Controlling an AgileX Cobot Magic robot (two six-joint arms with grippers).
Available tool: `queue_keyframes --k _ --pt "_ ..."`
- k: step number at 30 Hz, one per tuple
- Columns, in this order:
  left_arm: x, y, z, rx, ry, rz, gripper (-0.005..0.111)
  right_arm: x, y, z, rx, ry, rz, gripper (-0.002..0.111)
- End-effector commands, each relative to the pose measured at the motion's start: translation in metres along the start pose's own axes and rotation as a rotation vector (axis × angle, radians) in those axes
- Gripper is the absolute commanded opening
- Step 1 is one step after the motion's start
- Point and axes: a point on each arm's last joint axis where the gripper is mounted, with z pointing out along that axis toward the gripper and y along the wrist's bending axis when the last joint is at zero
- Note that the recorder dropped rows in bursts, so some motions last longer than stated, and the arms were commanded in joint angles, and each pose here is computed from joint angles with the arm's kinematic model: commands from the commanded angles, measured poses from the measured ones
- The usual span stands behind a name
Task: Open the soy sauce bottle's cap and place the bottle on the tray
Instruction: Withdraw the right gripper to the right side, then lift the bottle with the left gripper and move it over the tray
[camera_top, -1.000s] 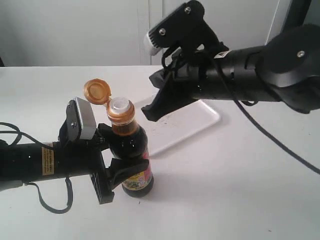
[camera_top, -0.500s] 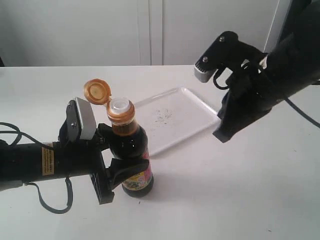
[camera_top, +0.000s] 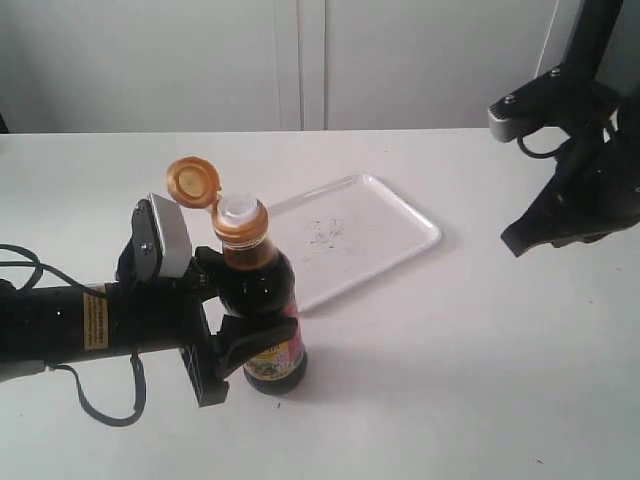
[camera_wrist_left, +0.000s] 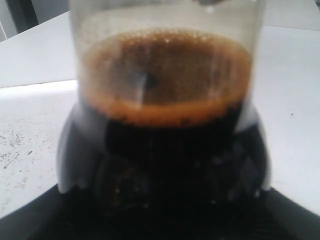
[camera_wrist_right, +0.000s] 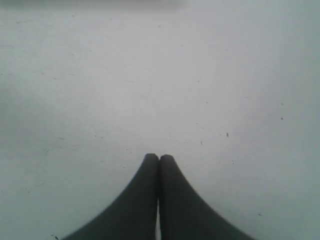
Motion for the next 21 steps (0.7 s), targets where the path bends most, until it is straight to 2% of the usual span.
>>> queue_keyframes --k 1,7,15,21 --pt "0.003 0.0 0.0 -0.013 0.028 -0.04 0.0 0.001 -0.01 -0.003 -0.028 -0.027 0.123 0.0" --pt "-0.001 0.0 -0.001 -0.02 0.0 -0.096 0.0 -0.005 -0.007 -0.003 -0.067 -0.094 0.171 0.0" --pt "-0.002 0.001 -0.001 -0.026 -0.009 -0.108 0.0 -0.006 -0.006 -0.003 -0.082 -0.103 0.186 0.0" --pt "-0.017 0.001 -0.006 -0.047 -0.054 -0.094 0.0 -0.006 -0.006 -0.003 -0.082 -0.103 0.186 0.0"
